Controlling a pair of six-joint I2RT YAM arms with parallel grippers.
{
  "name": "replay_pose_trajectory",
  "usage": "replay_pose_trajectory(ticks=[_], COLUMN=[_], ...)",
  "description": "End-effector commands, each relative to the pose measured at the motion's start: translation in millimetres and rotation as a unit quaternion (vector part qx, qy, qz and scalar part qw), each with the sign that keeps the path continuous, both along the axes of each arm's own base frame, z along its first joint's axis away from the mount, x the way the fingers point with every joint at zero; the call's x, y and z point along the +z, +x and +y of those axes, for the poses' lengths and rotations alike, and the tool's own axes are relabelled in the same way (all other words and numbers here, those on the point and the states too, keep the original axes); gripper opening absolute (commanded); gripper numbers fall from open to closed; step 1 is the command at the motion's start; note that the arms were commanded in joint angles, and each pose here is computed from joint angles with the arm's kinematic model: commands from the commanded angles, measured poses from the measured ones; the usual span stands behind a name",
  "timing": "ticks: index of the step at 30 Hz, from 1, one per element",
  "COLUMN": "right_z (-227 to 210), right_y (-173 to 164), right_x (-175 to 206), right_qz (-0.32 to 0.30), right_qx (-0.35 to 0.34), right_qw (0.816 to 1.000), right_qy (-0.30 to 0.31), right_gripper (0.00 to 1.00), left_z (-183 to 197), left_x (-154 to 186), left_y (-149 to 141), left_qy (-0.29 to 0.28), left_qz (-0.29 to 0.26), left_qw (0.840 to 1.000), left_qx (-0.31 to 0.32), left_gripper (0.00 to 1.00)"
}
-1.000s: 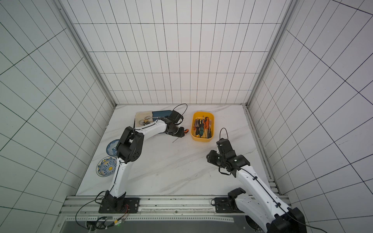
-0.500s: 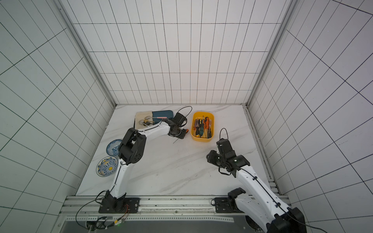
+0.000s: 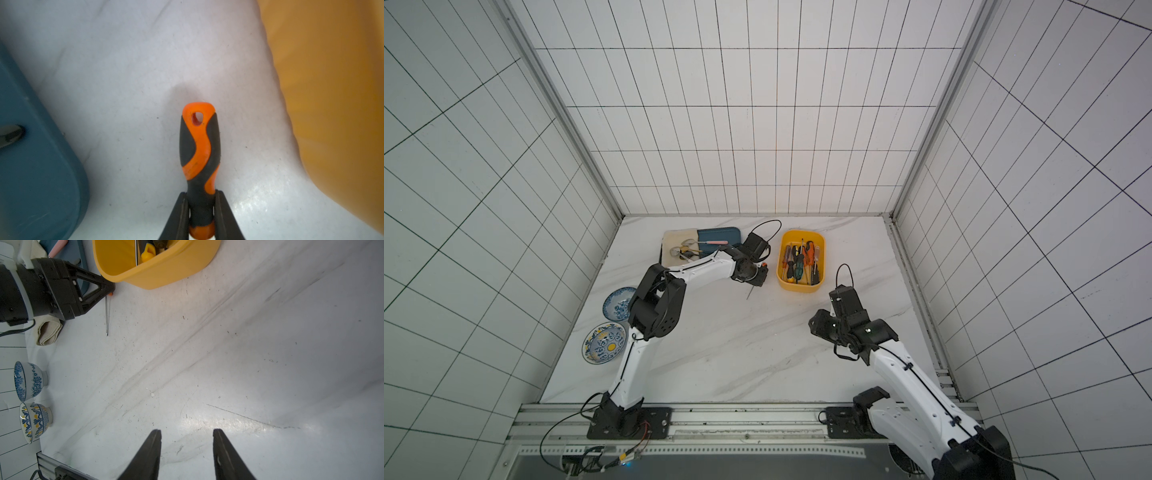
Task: Put the screwdriver on the desktop into the storage box
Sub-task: Pick up the screwdriver from the center of the board.
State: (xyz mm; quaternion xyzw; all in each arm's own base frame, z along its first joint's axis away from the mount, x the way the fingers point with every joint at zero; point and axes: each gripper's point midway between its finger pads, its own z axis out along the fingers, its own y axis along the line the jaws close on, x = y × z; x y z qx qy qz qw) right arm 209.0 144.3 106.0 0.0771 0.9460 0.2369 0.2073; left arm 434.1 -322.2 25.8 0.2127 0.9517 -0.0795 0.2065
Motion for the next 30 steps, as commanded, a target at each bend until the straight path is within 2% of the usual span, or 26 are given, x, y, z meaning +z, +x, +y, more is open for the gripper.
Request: replay_pose_trajectory(ticks=[1,12,15,23,30], right_z=[0.5,5.8,10.9,39.3,63.2], right_y=[-2.2,6.4,11.8,34.5,50.9], right_x=[-5.7,7.8,17.6,58.2,87.3], right_qz=[0.005,-0.009,-0.019,-0.067,-0.098], right_qx=[0.004,0.01,0.018,0.047,0.071], right_qw=[1.0,1.0,1.0,0.995,0.986], right_qy=[-0.006,-0.001,0.005,0.064,0.117], right_gripper=[0.44,0.45,0.47,0.51,0.51], left_z=[4.7,6.9,5.1,3.4,6.9], left_x=[-0.5,61.0,79.3,129.7,154.9], left_y=[-4.7,-8.4,-13.9,-39.5,-70.0], left_qy=[0.002,-0.058,-0.093,-0.18,-0.243], left_qz=[0.006,-0.019,-0.012,-0.009,-0.009], left_qw=[1.0,0.998,0.995,0.983,0.97], left_qx=[0.004,0.015,0.017,0.017,0.01], left_gripper=[0.0,0.0,0.0,0.0,0.0])
